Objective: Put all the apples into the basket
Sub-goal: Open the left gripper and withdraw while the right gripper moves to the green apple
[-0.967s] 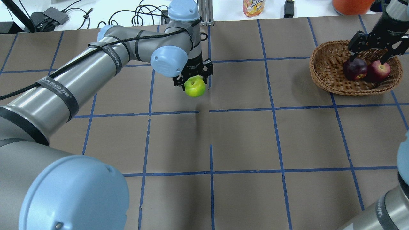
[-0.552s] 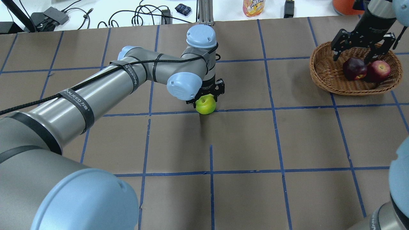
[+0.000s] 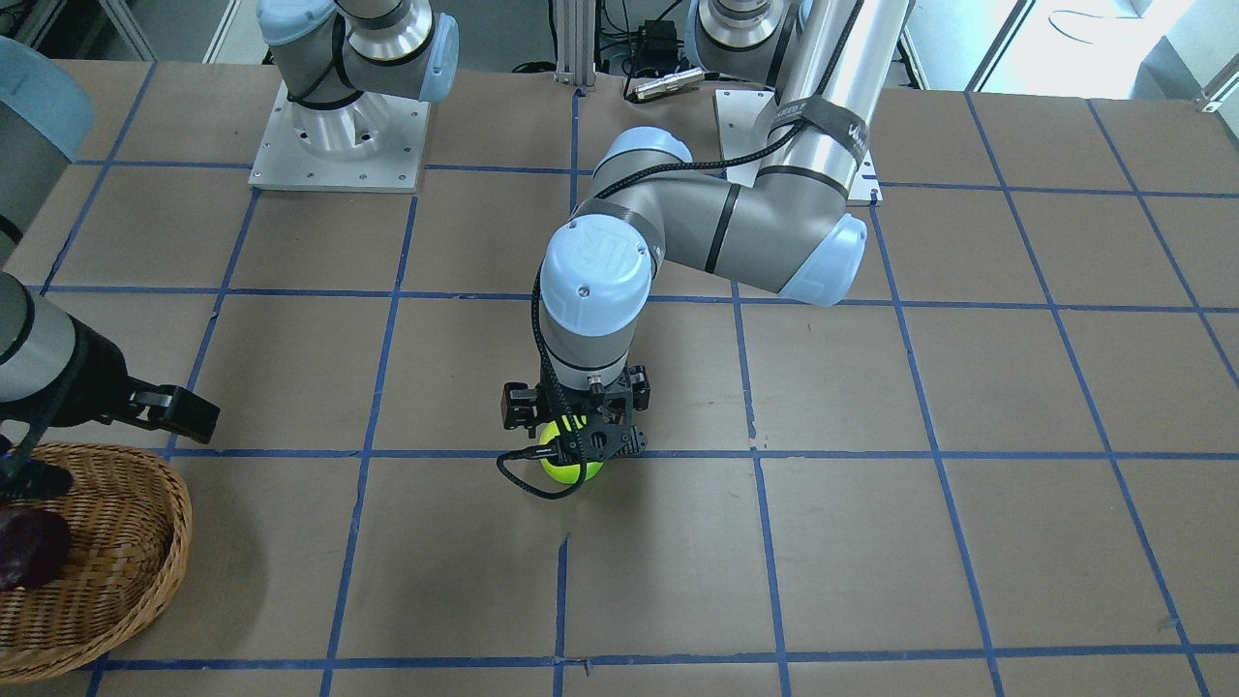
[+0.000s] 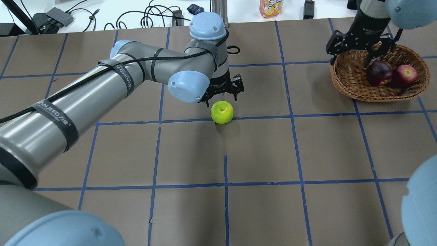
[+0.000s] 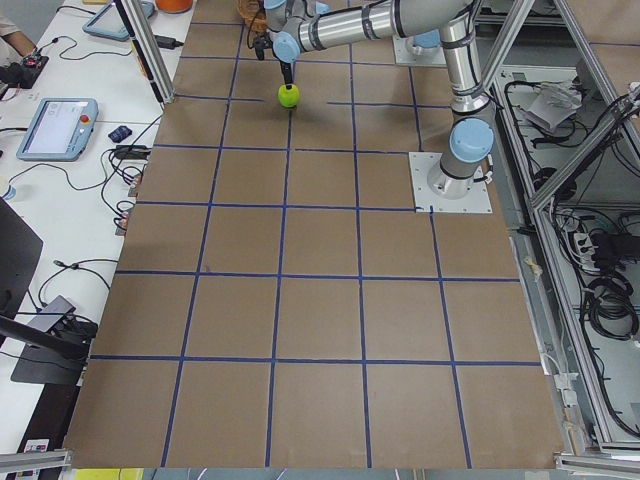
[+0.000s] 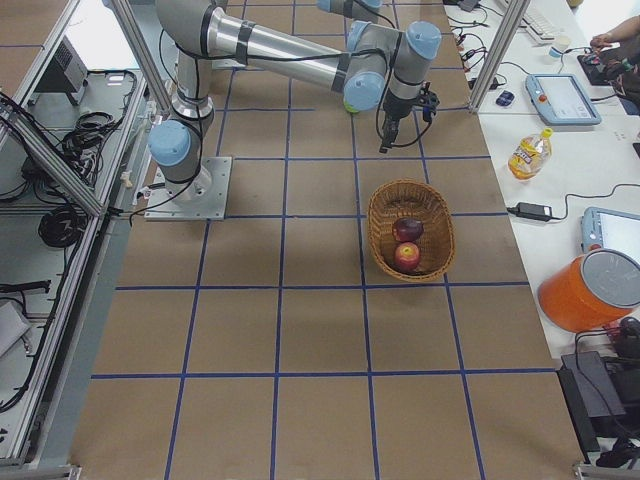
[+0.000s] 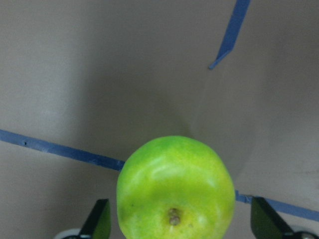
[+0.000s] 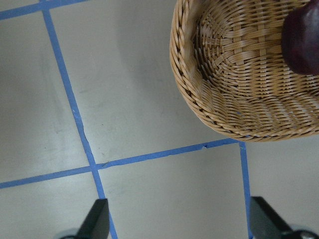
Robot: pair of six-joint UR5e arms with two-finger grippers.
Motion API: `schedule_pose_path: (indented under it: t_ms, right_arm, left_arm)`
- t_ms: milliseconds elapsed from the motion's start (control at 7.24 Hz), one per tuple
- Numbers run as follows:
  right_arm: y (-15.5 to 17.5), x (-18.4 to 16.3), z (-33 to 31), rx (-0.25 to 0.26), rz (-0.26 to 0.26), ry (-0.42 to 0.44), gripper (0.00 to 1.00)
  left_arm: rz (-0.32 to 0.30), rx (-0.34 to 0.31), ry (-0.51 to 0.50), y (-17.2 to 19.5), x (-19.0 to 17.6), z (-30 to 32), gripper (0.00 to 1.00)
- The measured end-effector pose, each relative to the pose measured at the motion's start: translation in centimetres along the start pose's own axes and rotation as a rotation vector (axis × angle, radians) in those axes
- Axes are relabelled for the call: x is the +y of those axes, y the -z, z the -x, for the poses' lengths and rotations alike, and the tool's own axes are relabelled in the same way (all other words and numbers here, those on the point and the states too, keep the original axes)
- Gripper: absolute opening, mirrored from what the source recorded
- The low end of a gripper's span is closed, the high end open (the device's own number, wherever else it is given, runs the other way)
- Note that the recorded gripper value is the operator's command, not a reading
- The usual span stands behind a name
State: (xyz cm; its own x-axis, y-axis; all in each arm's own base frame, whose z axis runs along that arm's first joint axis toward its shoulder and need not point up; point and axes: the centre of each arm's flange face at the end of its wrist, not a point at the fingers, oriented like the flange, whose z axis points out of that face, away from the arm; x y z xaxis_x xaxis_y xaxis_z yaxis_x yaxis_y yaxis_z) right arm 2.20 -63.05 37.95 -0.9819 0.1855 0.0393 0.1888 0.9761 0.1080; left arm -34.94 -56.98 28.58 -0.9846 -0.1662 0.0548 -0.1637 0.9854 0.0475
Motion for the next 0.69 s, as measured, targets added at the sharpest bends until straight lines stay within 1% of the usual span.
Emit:
schedule_pose_path:
  t_ms: [276,552,690]
  right_arm:
    - [-0.2,1.6,6.8,-0.002,-0.008,-0.040,1.00]
    - [-1.3,3.1,13.3,-0.060,0.007,-0.066,1.00]
    - [-2.4,4.1,17.1,-0.075,0.012,-0.065,1.00]
  left_arm:
    - [-0.002,0.000,-0.057,7.2,-0.3,5.6,1.00]
    - [0.020,-0.006,-0.113,14.1,0.4,12.7,1.00]
    - [0.032,-0.010,-0.145,17.0,1.0,16.5,1.00]
